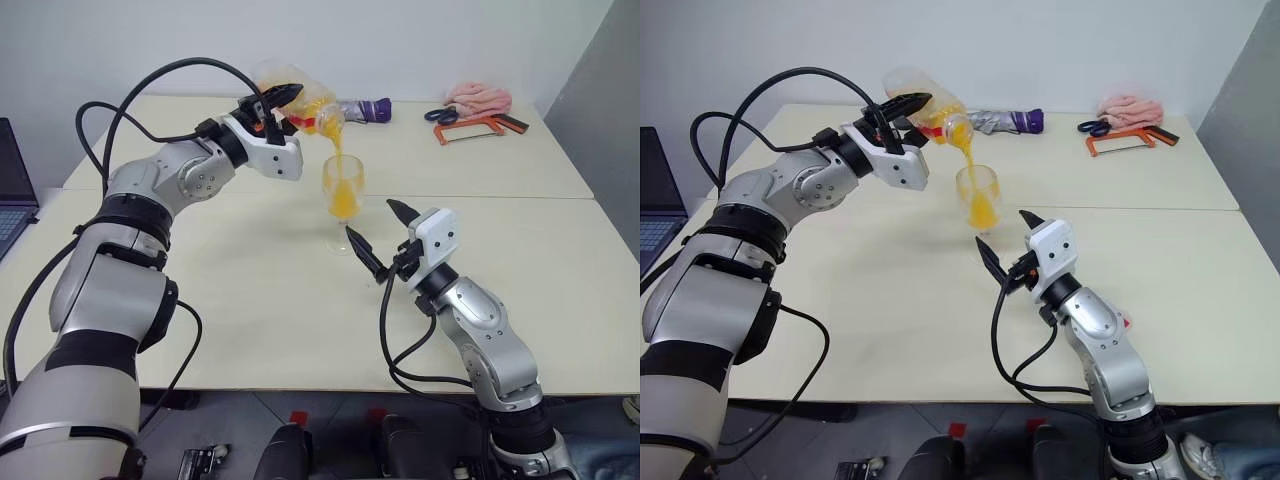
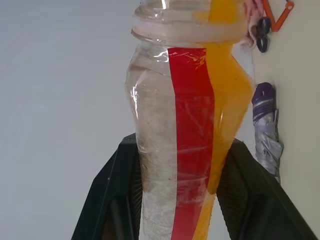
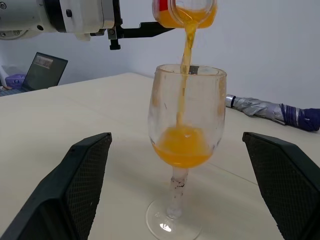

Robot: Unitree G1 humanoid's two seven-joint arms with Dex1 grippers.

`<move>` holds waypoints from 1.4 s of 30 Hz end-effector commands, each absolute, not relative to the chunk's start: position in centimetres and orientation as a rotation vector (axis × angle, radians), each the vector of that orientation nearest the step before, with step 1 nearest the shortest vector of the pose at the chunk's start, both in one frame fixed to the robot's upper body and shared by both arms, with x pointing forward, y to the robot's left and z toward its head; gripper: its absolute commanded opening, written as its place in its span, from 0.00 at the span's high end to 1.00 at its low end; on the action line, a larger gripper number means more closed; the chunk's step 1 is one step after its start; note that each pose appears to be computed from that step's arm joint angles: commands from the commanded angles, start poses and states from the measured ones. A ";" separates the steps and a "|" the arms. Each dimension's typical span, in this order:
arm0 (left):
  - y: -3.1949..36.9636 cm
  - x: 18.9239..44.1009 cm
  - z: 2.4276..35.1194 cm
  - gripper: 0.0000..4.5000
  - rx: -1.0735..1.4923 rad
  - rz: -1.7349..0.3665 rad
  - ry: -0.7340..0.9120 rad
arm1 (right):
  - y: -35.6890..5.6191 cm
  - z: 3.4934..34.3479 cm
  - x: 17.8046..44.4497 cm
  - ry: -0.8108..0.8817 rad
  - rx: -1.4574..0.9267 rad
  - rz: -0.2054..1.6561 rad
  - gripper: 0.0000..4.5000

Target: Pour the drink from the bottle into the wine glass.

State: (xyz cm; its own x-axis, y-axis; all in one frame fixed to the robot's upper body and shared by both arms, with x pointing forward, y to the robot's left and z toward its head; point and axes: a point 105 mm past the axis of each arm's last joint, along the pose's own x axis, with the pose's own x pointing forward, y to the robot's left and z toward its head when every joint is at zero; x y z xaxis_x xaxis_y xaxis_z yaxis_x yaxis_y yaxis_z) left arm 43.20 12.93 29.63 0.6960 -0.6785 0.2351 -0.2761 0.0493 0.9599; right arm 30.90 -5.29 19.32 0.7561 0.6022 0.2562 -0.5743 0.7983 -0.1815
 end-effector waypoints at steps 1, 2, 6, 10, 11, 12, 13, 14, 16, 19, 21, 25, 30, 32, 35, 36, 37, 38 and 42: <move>13.2 42.8 32.5 0.63 1.541 -0.291 -0.881 | -5.1 20.4 30.3 -0.365 -0.088 0.654 0.00; 13.2 42.8 32.5 0.63 1.544 -0.291 -0.881 | -5.0 20.4 30.3 -0.364 -0.088 0.654 0.00; 13.4 42.8 32.5 0.63 1.551 -0.286 -0.879 | -5.0 20.4 30.2 -0.361 -0.086 0.658 0.00; 13.6 42.8 32.5 0.63 1.556 -0.281 -0.876 | -4.9 20.3 30.3 -0.358 -0.085 0.662 0.00; 13.6 42.8 32.5 0.63 1.557 -0.280 -0.876 | -4.9 20.3 30.3 -0.358 -0.085 0.663 0.00; 13.6 42.8 32.5 0.63 1.558 -0.280 -0.876 | -4.9 20.3 30.3 -0.357 -0.085 0.664 0.00; 13.6 42.8 32.4 0.63 1.563 -0.282 -0.877 | -4.9 20.3 30.3 -0.357 -0.085 0.664 0.00; 13.6 42.8 32.4 0.63 1.568 -0.283 -0.878 | -4.9 20.3 30.3 -0.357 -0.085 0.665 0.00; 13.5 42.8 32.3 0.63 1.571 -0.286 -0.879 | -4.9 20.3 30.3 -0.356 -0.085 0.666 0.00; 13.5 42.8 32.3 0.63 1.570 -0.286 -0.884 | -4.9 20.2 30.3 -0.355 -0.085 0.668 0.00; 13.4 42.7 32.3 0.63 1.575 -0.288 -0.888 | -4.9 20.2 30.3 -0.354 -0.084 0.669 0.00; 13.4 42.7 32.2 0.63 1.576 -0.291 -0.889 | -4.9 20.3 30.3 -0.353 -0.079 0.668 0.00; 13.3 42.7 32.2 0.63 1.579 -0.292 -0.890 | -4.9 20.3 30.3 -0.352 -0.078 0.667 0.00; 13.3 42.7 32.2 0.63 1.580 -0.293 -0.891 | -4.9 20.3 30.4 -0.353 -0.078 0.667 0.00; 13.3 42.7 32.2 0.63 1.582 -0.294 -0.891 | -4.9 20.4 30.4 -0.353 -0.077 0.666 0.00; 13.3 42.7 32.1 0.63 1.582 -0.294 -0.891 | -4.9 20.4 30.4 -0.353 -0.077 0.666 0.00; 13.3 42.7 32.1 0.63 1.582 -0.295 -0.891 | -4.9 20.4 30.4 -0.353 -0.077 0.666 0.00; 13.3 42.7 32.1 0.63 1.582 -0.295 -0.891 | -4.9 20.4 30.4 -0.353 -0.077 0.666 0.00; 13.2 42.7 32.1 0.63 1.582 -0.297 -0.893 | -4.9 20.4 30.4 -0.352 -0.078 0.666 0.00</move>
